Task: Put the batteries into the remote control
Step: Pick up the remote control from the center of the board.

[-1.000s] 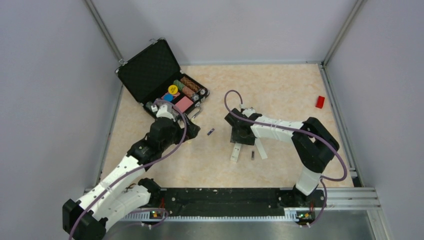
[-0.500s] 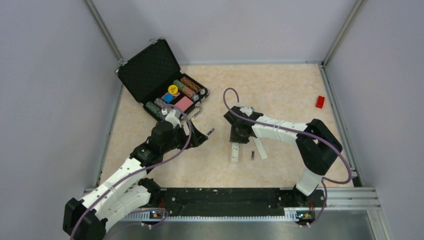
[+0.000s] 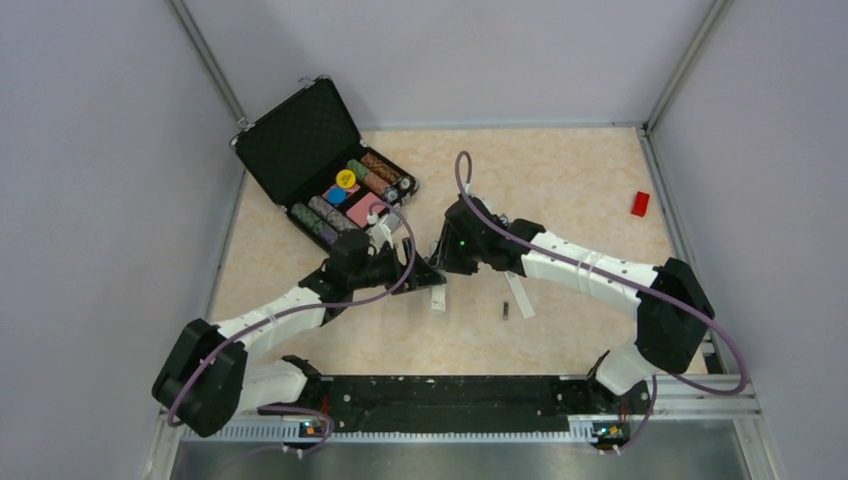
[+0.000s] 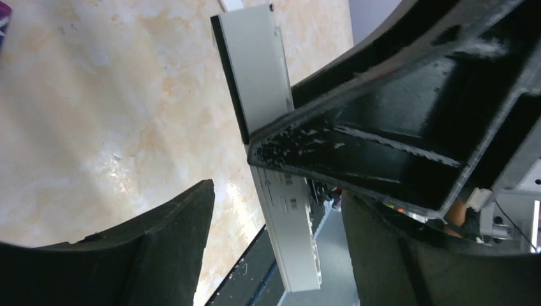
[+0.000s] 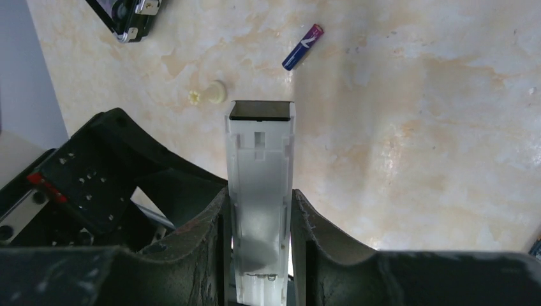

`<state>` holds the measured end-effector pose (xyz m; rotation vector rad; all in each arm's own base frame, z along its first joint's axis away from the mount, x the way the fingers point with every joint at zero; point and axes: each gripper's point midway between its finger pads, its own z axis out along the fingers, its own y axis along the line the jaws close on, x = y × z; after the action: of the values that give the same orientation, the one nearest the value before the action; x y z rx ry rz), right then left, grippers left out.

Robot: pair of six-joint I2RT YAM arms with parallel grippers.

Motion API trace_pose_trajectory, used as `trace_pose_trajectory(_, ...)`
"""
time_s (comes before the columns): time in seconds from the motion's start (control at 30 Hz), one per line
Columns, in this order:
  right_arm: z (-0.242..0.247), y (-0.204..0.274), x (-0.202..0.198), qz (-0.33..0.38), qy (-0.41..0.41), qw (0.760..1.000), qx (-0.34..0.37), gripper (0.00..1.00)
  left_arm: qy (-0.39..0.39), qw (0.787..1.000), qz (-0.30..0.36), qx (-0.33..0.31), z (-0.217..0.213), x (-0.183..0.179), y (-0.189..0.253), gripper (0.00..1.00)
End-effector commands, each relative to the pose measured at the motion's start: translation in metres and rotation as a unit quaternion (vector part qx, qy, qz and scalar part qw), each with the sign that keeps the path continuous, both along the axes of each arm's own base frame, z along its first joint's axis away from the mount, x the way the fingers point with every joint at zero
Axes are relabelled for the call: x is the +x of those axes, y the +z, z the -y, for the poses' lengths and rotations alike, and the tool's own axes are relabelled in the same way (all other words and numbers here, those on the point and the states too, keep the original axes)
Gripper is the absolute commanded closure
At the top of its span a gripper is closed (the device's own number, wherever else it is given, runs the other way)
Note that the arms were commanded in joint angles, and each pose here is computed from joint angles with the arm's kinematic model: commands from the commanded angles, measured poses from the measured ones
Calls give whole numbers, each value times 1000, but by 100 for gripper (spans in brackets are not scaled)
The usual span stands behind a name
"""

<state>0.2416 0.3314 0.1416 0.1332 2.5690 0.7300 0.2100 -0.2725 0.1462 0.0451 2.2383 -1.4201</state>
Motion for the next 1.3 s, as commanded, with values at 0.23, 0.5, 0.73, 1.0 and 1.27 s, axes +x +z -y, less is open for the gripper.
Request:
trace_pose_trajectory(0.23,-25,44,3,31,-12,996,79,82,-14,999,7,-51,16,8,26,75)
trace_pose_trajectory(0.5,-5,78,-7,71,-5,990,126,28,-11,998,9,-69,14,4,42,100)
trace_pose_trajectory(0.73,7,104,-46,111,112,966,206,21,1,992,35,-118,11,0,92,100)
trace_pose_trajectory(1.0,-10,137,-81,137,211,913,320,22,5,981,62,-183,6,-10,153,100)
trace_pose_trajectory(1.27,-24,162,-85,133,229,887,378,47,11,973,68,-222,1,-16,177,100)
